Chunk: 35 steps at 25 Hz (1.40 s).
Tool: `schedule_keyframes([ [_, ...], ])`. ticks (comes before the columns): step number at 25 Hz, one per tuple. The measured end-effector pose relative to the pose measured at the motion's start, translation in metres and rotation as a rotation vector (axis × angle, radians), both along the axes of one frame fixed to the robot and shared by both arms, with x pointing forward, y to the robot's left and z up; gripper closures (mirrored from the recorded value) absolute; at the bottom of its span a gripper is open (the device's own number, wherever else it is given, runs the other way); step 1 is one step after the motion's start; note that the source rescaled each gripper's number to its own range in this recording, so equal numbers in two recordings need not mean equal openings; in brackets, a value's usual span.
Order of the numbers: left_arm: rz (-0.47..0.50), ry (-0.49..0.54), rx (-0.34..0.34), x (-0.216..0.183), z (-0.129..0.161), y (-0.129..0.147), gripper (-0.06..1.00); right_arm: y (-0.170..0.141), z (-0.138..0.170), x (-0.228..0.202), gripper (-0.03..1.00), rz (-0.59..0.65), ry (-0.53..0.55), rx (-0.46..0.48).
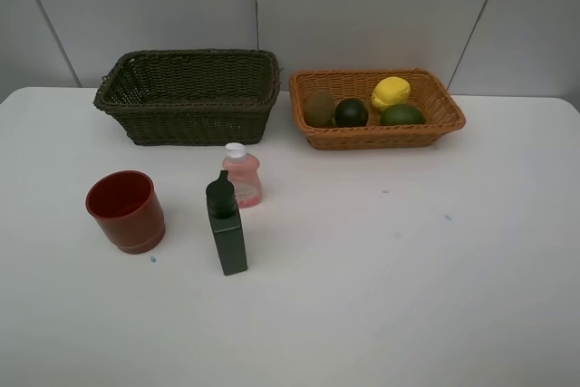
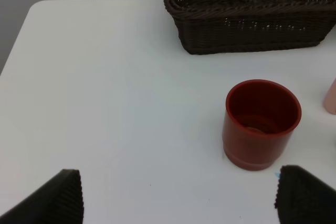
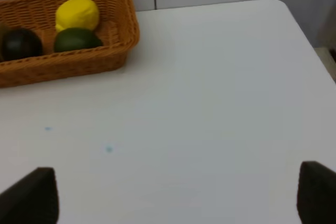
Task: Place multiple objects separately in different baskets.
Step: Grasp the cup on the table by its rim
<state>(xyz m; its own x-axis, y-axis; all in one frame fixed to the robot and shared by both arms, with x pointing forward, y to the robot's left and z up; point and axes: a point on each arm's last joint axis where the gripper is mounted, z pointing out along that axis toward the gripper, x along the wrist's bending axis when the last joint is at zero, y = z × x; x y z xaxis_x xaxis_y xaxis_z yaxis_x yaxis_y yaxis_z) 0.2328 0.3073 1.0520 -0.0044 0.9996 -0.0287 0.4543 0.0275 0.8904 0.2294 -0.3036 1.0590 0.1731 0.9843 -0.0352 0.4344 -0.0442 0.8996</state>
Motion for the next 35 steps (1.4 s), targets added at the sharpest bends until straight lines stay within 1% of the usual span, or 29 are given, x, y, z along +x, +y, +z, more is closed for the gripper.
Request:
schedule_keyframes([
  [4, 0.0, 0.0, 0.0, 0.0, 0.0, 0.0, 0.0, 0.0005, 0.0, -0.0001, -0.03, -0.034, 0.0, 0.002],
  [35, 0.001, 0.0, 0.002, 0.0, 0.0, 0.0002, 0.0, 0.0008, 0.0, 0.0, -0.03, -0.031, -0.001, 0.005],
])
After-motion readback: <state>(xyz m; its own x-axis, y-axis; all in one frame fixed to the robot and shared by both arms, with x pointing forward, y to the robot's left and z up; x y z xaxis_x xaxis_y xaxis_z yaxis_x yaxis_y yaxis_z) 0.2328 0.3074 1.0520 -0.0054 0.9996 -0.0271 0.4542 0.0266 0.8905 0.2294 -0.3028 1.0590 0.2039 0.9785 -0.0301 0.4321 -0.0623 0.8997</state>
